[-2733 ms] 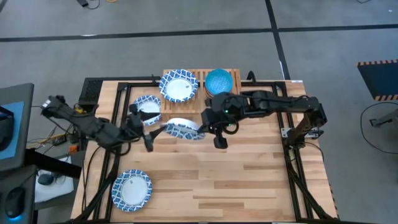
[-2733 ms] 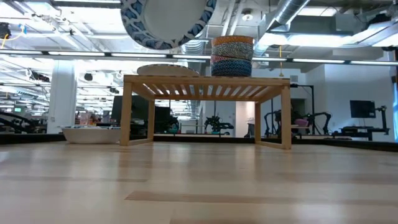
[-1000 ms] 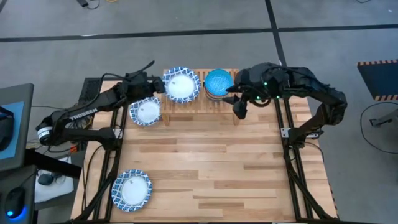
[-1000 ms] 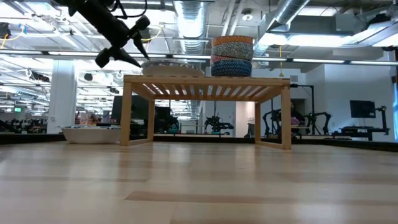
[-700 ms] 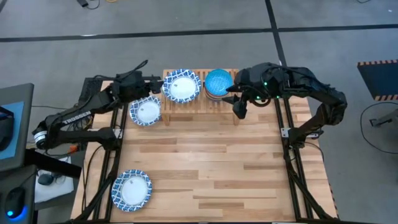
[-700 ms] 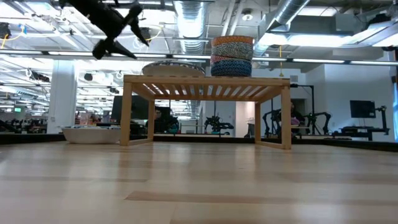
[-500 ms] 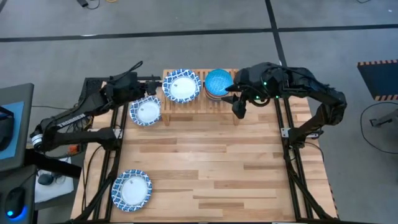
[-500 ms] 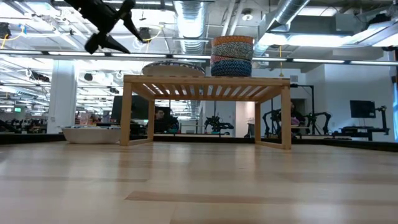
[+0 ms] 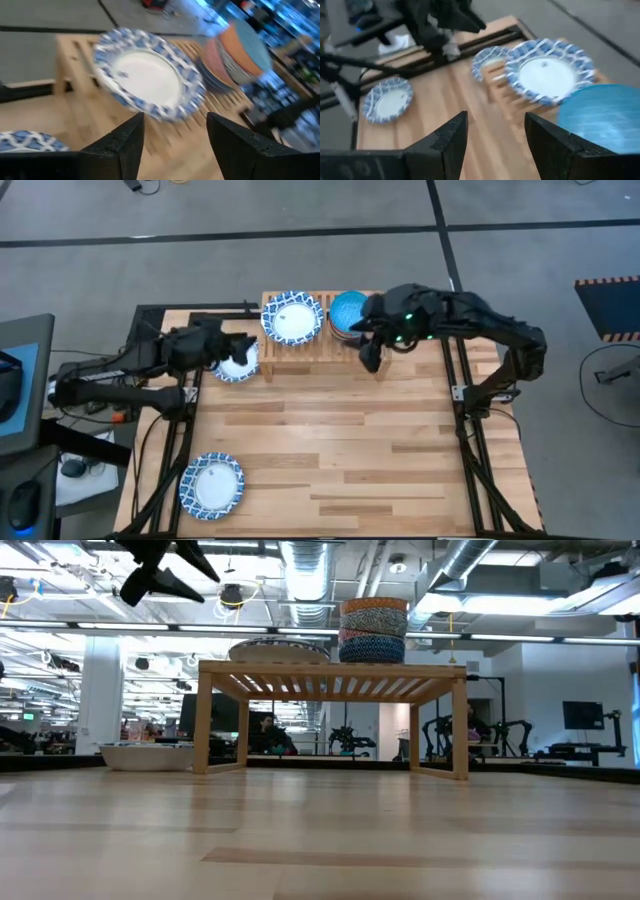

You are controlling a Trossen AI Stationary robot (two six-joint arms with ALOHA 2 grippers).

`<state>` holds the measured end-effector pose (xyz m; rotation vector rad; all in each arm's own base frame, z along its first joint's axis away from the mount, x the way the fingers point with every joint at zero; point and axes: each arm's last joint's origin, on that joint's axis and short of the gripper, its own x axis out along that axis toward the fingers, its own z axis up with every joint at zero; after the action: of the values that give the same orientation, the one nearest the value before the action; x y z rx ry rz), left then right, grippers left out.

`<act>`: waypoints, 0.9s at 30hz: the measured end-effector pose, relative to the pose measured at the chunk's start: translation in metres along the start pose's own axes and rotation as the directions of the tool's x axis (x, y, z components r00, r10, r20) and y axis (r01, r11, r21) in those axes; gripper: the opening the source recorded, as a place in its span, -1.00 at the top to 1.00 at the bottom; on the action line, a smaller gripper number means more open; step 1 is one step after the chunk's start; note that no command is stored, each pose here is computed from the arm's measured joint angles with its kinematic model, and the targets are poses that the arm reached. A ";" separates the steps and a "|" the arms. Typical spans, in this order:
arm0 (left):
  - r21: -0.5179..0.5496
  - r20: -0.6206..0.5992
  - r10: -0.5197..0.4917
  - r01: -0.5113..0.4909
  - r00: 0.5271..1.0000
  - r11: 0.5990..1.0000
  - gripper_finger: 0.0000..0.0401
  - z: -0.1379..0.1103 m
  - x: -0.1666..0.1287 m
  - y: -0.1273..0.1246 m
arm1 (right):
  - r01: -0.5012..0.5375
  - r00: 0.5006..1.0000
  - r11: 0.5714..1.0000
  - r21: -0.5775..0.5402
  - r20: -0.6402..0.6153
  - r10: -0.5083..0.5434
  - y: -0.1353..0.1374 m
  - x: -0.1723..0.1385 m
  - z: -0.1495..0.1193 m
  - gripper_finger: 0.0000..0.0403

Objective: Place and stack bowls onto a shelf
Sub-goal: Stack the bottom white patterned bowl on top of the white patterned bowl on the shelf

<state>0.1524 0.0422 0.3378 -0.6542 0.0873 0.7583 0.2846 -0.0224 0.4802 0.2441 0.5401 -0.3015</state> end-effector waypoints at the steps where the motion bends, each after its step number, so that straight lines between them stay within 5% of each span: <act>1: 0.014 -0.018 -0.019 0.019 1.000 1.000 0.03 -0.004 -0.001 -0.004 | -0.013 1.000 1.000 -0.005 -0.012 0.013 0.004 0.008 -0.001 -0.09; 11: 0.006 -0.352 -0.153 0.166 0.924 0.986 0.15 -0.050 -0.030 -0.023 | -0.164 0.983 0.984 0.068 -0.075 0.169 0.042 0.070 -0.008 -0.10; 20: 0.007 -0.655 -0.153 0.208 0.740 0.978 0.27 -0.083 -0.069 -0.018 | -0.325 0.933 0.925 0.196 -0.092 0.348 0.083 0.135 -0.023 -0.10; 27: 0.060 -0.805 -0.070 0.198 0.589 0.978 0.29 -0.097 -0.092 -0.007 | -0.355 0.917 0.878 0.321 -0.062 0.394 0.112 0.194 -0.045 -0.10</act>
<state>0.1048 -0.0739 0.2913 -0.8152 0.9222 0.2429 0.4603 0.0532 0.3557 0.6636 0.5568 0.0137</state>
